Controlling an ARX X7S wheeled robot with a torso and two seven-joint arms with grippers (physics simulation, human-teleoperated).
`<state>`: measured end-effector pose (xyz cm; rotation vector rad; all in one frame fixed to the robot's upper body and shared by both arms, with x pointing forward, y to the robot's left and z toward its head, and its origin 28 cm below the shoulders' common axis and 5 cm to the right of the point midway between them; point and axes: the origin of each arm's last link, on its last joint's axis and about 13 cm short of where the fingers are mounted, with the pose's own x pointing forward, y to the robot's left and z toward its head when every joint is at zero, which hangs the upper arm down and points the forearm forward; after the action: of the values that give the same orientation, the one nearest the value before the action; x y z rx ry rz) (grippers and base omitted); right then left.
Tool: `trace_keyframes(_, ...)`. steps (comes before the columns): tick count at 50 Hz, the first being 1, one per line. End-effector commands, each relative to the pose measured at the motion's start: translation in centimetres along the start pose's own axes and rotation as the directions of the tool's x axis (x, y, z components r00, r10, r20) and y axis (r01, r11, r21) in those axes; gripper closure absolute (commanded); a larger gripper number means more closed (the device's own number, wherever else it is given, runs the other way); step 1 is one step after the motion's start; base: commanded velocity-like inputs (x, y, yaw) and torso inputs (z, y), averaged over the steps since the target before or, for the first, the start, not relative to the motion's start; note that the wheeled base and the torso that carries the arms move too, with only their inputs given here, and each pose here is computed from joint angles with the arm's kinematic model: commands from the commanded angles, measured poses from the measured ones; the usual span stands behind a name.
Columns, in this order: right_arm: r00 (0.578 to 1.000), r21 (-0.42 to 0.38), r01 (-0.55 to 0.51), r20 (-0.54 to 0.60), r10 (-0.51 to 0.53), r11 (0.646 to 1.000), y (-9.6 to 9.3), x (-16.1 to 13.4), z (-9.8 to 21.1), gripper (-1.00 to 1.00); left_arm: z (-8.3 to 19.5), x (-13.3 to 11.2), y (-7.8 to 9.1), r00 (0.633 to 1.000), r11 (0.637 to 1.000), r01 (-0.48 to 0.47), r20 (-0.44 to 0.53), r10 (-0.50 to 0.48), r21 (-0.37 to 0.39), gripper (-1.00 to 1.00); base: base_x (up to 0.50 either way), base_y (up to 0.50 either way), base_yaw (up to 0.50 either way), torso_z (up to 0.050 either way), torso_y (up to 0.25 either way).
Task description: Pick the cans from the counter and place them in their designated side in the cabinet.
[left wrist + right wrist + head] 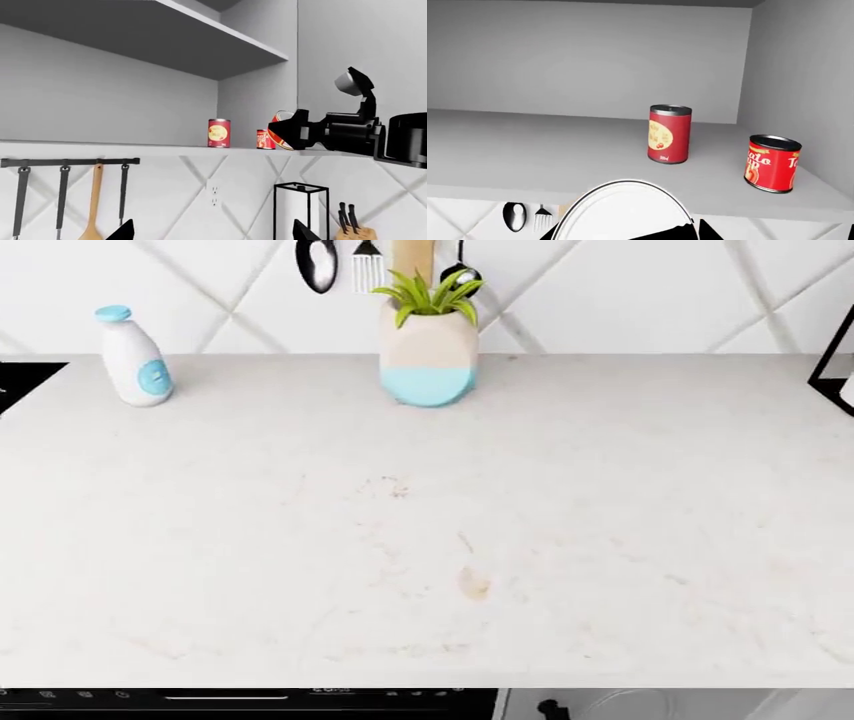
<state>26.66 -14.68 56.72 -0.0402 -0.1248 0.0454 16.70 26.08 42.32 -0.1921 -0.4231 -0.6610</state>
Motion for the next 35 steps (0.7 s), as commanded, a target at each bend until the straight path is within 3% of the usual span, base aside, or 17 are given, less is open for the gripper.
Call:
trace_keyframes(1, 1.000, -0.008, -0.005, 0.021, 0.005, 1.000, 0.00, -0.31, 0.40, 1.00, 0.13, 0.02, -0.07, 1.000, 1.000, 0.001, -0.001, -0.001, 0.003, -1.00, 0.17, -0.11, 0.00, 0.000, 0.000)
trace_keyframes(35, 1.000, -0.008, -0.005, 0.021, 0.005, 1.000, 0.00, -0.31, 0.40, 1.00, 0.13, -0.23, -0.11, 1.000, 1.000, -0.002, 0.005, 0.002, 0.005, -1.00, 0.15, -0.03, 0.00, 0.000, 0.001)
